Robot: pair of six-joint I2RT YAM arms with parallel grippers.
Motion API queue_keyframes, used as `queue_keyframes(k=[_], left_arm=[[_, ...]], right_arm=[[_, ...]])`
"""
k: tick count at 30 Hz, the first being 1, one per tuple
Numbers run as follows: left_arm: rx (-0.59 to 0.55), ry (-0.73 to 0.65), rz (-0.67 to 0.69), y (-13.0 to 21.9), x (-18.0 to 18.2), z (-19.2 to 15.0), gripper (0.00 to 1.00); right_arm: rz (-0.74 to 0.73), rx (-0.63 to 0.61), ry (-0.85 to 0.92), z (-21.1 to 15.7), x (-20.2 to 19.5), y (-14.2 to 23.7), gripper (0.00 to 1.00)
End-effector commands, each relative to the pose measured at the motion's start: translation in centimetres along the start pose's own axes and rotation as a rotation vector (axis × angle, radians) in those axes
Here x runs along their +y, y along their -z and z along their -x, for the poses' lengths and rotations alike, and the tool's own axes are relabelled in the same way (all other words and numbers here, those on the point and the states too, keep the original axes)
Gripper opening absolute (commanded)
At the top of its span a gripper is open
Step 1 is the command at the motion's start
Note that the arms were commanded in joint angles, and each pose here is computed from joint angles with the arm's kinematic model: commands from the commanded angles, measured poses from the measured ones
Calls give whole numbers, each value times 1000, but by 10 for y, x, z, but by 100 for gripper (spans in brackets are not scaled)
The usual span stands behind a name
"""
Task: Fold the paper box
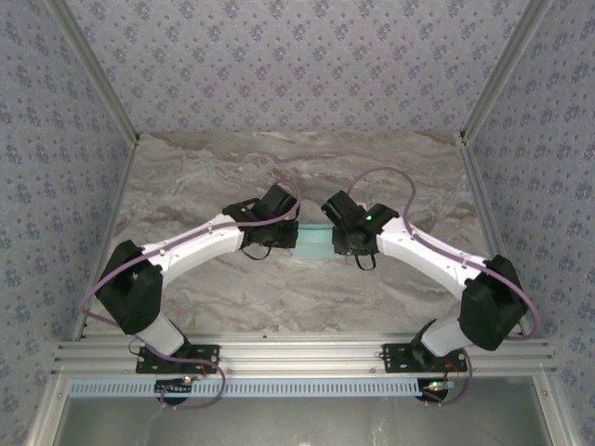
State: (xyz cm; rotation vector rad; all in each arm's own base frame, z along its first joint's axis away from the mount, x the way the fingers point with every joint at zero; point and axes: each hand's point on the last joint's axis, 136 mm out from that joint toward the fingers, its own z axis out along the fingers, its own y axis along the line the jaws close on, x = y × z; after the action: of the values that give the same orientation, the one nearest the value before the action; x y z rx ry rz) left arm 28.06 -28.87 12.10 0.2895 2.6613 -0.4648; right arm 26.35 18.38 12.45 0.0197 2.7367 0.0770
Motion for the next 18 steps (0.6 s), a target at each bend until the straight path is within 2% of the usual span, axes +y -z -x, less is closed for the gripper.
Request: queue_keyframes(k=[1,5,11,13,15,17,18], left_arm=[[96,-25,68,-19,16,-27,9],[105,-37,73,-21,16,-28,9],[120,-75,81,-21,16,-26,9],[121,-85,80,-21,15,-26,9],[122,-93,76,-21,14,-25,9],[128,-102,75,-22,13,-25,9],[132,-104,78,-23,14,-26,9]], right_arm=[[57,-10,-40,-3,1,12,41],[108,-61,35,2,3,21,42],[66,-210,408,18,-11,31,44],[-19,-263,524,31,-24,30,40],[-116,-303,517,49,-44,31,38],[-55,-337,509,62,-43,36,39],[50,-359,528,63,-32,41,42]])
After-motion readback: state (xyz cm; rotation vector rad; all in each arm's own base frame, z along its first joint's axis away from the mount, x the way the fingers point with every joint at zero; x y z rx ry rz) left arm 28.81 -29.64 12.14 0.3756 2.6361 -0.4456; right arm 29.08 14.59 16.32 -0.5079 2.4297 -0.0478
